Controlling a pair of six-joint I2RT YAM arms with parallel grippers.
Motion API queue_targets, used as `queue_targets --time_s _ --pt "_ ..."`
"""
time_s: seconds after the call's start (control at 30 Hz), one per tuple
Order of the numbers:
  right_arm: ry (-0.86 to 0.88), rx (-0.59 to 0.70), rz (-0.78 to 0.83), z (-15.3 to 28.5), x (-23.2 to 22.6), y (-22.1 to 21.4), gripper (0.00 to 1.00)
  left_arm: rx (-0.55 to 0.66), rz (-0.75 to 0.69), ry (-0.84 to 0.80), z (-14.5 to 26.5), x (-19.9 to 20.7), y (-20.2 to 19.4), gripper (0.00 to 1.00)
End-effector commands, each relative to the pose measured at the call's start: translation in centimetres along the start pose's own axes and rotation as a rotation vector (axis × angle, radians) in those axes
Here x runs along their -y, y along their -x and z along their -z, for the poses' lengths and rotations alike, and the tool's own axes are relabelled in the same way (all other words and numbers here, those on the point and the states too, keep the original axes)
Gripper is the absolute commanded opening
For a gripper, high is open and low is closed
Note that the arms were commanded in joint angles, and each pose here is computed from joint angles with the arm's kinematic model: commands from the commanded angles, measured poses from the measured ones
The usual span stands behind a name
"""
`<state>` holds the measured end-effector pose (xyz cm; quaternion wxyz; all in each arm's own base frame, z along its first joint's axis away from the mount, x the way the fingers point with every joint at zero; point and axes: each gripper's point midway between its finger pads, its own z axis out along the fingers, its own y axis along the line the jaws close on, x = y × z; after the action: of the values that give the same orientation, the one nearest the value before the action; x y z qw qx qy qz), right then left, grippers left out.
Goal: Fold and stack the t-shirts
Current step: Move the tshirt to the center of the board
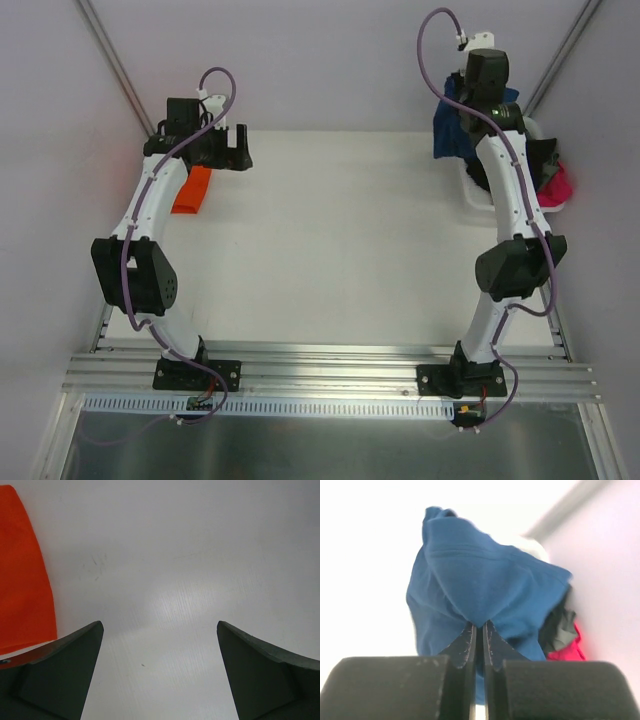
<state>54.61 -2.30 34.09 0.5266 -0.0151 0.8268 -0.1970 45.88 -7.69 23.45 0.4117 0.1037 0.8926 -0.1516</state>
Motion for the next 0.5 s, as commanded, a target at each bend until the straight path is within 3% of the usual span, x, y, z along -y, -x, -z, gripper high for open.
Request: queue_targets --time_s 0.0,0.2,0.27,0.3,0.43,0.47 --pt "0.133 0.121 -0.027 5.8 -2.7 4.0 0.01 0.092 0.080 0.069 2.5 0.2 2.4 0.99" --pt "0.420 0.220 -0.034 12.7 -10.5 6.9 0.00 0.147 0.127 0.222 4.0 -1.3 3.5 0.89" --pt "0.515 0.226 -0.039 15.3 -12.7 7.1 0.01 0.163 0.157 0.255 4.4 -1.7 3.8 0.90" --pt "0.586 0.214 -0.023 16.3 -14.2 6.4 0.01 0.168 0.158 0.263 4.4 -1.8 3.9 0.99" --pt "0.749 0.071 0.015 19.0 -18.1 0.8 0.21 0.195 0.147 0.289 4.8 -2.2 4.9 0.99" --pt "0.763 0.057 0.010 20.2 -17.6 -0.1 0.21 0.204 0.141 0.289 4.9 -2.2 5.3 0.99"
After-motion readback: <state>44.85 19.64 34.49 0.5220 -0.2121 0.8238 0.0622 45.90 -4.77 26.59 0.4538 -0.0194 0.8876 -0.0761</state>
